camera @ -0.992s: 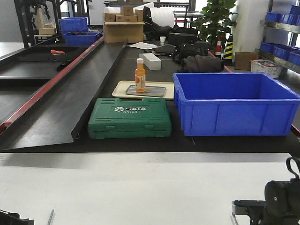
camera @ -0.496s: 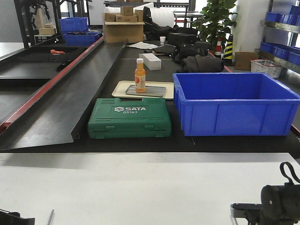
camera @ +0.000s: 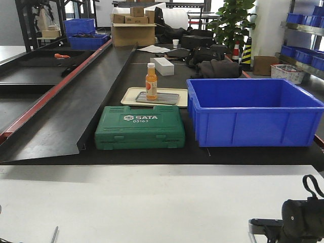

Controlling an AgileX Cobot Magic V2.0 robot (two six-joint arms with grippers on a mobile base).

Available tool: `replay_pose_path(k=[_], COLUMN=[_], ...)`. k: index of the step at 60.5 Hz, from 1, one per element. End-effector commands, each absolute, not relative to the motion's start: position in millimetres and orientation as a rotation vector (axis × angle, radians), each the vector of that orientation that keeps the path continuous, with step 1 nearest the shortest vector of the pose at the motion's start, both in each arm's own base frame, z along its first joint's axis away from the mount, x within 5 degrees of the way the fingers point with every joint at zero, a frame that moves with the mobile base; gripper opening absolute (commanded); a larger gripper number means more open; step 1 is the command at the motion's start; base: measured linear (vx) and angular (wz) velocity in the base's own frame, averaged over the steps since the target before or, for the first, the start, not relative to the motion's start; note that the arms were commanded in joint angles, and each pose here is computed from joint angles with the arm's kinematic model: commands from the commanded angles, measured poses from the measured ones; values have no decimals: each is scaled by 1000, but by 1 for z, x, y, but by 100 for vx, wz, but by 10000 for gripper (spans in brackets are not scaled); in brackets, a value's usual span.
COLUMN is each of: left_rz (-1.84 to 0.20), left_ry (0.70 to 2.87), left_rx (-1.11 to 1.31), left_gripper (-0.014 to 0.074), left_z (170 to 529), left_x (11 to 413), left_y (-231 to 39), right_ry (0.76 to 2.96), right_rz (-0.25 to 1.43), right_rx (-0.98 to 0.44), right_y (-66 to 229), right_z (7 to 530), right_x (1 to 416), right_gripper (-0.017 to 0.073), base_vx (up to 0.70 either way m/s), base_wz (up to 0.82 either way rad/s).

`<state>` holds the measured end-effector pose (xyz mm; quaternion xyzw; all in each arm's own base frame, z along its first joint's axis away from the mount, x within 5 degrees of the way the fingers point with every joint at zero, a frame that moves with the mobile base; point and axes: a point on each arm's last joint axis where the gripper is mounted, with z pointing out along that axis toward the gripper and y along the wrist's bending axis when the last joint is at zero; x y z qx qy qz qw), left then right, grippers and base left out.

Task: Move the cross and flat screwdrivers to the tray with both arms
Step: 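Close left and right grippers around each black-green screwdriver handle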

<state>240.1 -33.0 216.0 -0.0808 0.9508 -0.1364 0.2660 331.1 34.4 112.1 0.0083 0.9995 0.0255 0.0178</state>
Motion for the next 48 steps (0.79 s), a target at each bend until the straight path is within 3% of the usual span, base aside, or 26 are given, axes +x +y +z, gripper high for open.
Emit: replay_pose_path(k=[1,13,34,48], left_rz=[-404,-409,-308,-287], left_ry=[2464,2526,2760,2843], left_rx=[-255,-260,-90,-66], left_gripper=[452,452,452,451], left_z=[234,222,198,175], left_x=[247,253,307,319], left_y=[-35,-36,-39,-41], right_ry=[3027,3027,3048,3053], right_rz=[108,109,103,103], right_rx=[45,46,35,31], right_y=[35,35,35,35], right_z=[123,123,123,123], right_x=[338,338,336,336], right_gripper=[-9,-8,-8,-8], base_vx=[0,0,0,0], base_wz=[0,0,0,0])
